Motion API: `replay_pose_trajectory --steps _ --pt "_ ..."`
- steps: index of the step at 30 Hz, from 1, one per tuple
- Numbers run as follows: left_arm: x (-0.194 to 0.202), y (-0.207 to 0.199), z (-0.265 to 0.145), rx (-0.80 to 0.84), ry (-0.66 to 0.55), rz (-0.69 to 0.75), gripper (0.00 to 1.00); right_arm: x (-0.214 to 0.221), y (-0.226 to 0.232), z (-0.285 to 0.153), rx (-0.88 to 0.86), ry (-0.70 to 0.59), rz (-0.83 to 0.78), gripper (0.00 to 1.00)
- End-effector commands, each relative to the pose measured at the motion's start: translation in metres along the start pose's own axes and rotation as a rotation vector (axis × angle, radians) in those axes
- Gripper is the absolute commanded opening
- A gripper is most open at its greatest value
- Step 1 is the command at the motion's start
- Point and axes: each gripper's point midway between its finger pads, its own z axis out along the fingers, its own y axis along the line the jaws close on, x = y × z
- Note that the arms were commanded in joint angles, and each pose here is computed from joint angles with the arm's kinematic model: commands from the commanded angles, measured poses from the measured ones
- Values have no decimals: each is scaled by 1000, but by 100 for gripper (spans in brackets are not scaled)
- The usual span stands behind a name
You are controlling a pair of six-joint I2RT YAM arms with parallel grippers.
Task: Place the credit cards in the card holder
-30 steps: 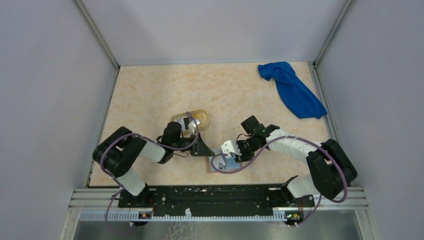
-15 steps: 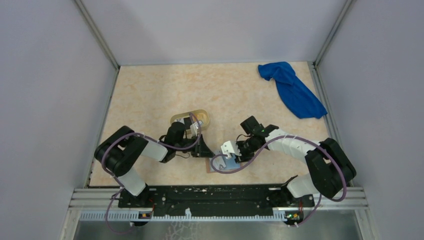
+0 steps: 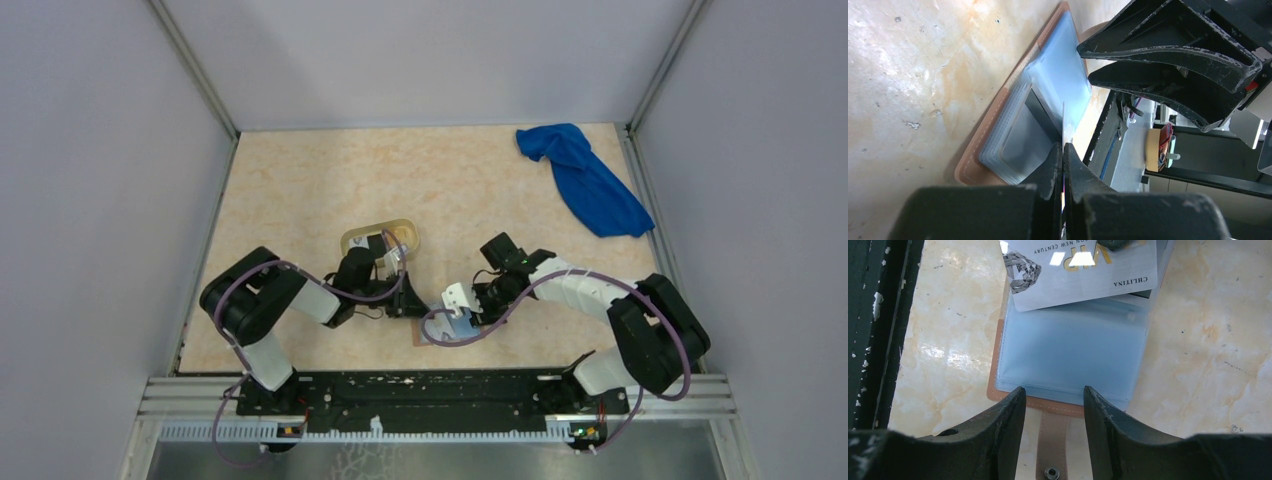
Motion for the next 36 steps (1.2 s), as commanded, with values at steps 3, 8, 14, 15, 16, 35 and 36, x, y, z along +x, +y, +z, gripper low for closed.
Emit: replay_pose_trajectory --steps 3,8,14,15,16,35,36 --pt "-5 -4 9 19 -11 13 0 -8 -2 1 -10 -15 -32 46" --pt "-5 -4 14 23 -4 7 0 -9 -2 1 -12 -16 -32 46" --pt "-6 -2 18 15 6 -3 0 -10 -1 0 -13 -21 -31 46" --pt "-7 -2 19 12 10 -6 0 -10 -2 0 -12 -22 -32 46" --pt "-6 -1 19 7 12 -10 0 -11 -1 0 -12 -22 -33 46" --pt "0 21 20 -167 97 -134 1 -14 -1 1 -13 -31 -43 46" --pt "0 21 20 -174 100 -135 2 -14 -1 1 -13 -30 -43 46"
